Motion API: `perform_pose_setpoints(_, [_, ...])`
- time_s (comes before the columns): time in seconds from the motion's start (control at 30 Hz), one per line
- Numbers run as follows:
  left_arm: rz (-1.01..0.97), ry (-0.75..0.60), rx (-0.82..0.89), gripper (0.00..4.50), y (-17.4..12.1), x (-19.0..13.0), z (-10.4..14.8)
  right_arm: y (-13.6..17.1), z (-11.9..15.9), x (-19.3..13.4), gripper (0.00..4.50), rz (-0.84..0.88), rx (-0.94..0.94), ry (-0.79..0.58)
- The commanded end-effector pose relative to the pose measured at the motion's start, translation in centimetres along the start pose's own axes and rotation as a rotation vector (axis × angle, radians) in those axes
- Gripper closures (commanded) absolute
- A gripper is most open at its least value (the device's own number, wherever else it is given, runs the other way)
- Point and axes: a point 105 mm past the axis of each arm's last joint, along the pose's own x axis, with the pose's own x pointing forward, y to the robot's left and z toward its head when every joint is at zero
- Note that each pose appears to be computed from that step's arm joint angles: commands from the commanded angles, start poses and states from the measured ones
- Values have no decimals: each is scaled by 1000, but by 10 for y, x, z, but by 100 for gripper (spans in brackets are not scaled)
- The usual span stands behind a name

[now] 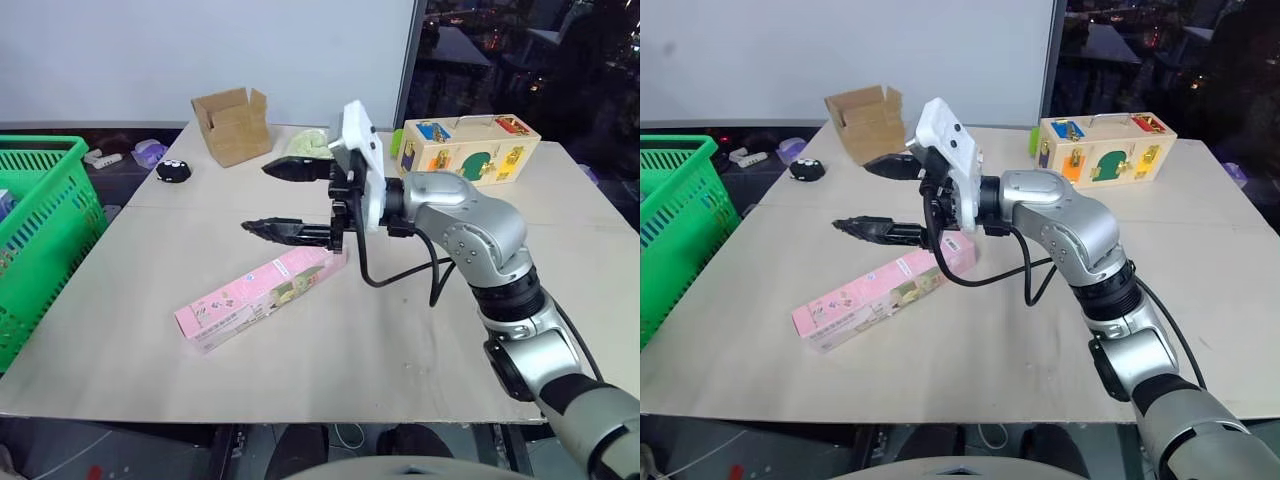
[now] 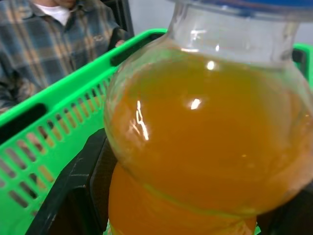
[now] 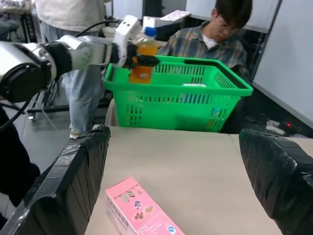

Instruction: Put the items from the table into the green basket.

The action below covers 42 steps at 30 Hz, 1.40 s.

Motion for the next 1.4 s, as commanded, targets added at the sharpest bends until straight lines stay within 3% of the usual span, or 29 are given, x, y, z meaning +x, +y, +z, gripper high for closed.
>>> perform_pose_setpoints(0.03, [26,-85,34,152,8,-3,26,7,12,4,0,49,-89,-27])
perform_pose_setpoints(0.5, [43,14,61,152,16,-8,-9,14,12,4,0,92,-82,-38])
perform_pose_setpoints(0.57, [32,36,70,52,16,-9,-15,14,9,2,0,88,-85,-27])
perform_pose_setpoints(0.63, [32,39,140,7,16,-10,-16,13,7,0,0,81,-89,-18])
perform_pose_setpoints(0.77, [53,-65,140,7,13,-8,1,12,3,-3,0,72,-88,-8])
perform_pose_setpoints(0.97, [-32,-249,88,7,-15,-3,41,8,0,-10,0,45,-86,2])
perform_pose_setpoints(1.07, [-207,-332,36,7,-53,-6,60,5,-3,-16,0,25,-88,14])
perform_pose_setpoints(1.17, [-631,-328,-1,7,-146,-34,65,1,-10,-29,0,-14,-93,46])
perform_pose_setpoints(1.27, [-836,-258,-10,7,-200,-63,49,0,-18,-45,0,-49,-89,77])
perform_pose_setpoints(1.4, [-981,-118,13,7,-235,-91,14,6,-35,-71,0,-75,-60,146])
